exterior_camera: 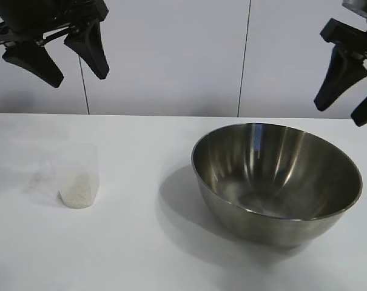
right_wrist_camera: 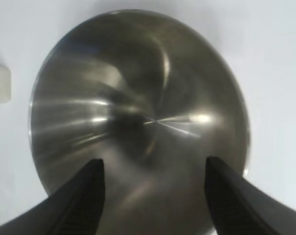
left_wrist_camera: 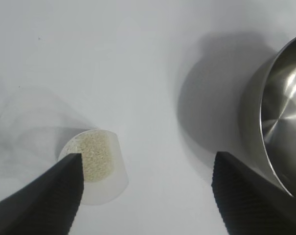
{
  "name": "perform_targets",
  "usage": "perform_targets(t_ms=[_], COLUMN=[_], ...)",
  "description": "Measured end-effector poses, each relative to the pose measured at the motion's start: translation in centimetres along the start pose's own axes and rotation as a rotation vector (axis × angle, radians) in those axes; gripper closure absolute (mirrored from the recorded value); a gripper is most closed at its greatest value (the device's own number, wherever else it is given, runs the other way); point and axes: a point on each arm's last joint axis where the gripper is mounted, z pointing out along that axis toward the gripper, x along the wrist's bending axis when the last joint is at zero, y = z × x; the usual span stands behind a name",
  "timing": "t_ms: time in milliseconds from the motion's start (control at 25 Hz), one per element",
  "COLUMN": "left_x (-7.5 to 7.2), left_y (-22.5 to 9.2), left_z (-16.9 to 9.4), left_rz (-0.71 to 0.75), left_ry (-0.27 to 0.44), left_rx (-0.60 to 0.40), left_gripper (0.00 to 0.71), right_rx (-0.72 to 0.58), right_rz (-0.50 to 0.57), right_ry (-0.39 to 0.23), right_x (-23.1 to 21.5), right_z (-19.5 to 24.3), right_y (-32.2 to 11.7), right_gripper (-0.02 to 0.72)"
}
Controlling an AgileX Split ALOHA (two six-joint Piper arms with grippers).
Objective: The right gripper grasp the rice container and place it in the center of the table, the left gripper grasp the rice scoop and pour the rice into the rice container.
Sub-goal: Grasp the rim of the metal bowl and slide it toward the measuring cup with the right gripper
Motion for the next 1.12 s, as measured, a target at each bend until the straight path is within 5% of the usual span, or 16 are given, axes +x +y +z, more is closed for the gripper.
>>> perform_targets(t_ms=[640,1120], left_x=[0.0,0.0], left_y=[0.0,0.0], left_z=[0.0,0.0], left_rz=[0.0,0.0], left_ry=[0.0,0.0], left_rx=[-0.001,-0.001], left_gripper=[0.177,0.177], right_rx=[0.096,0.151], right_rz=[0.002,0.098], right_ry=[-0.081,-0.067], right_x=[-1.7,-3.7], right_z=[2.4,9.0], right_y=[-0.1,0.6], right_gripper=[0.295,0.295])
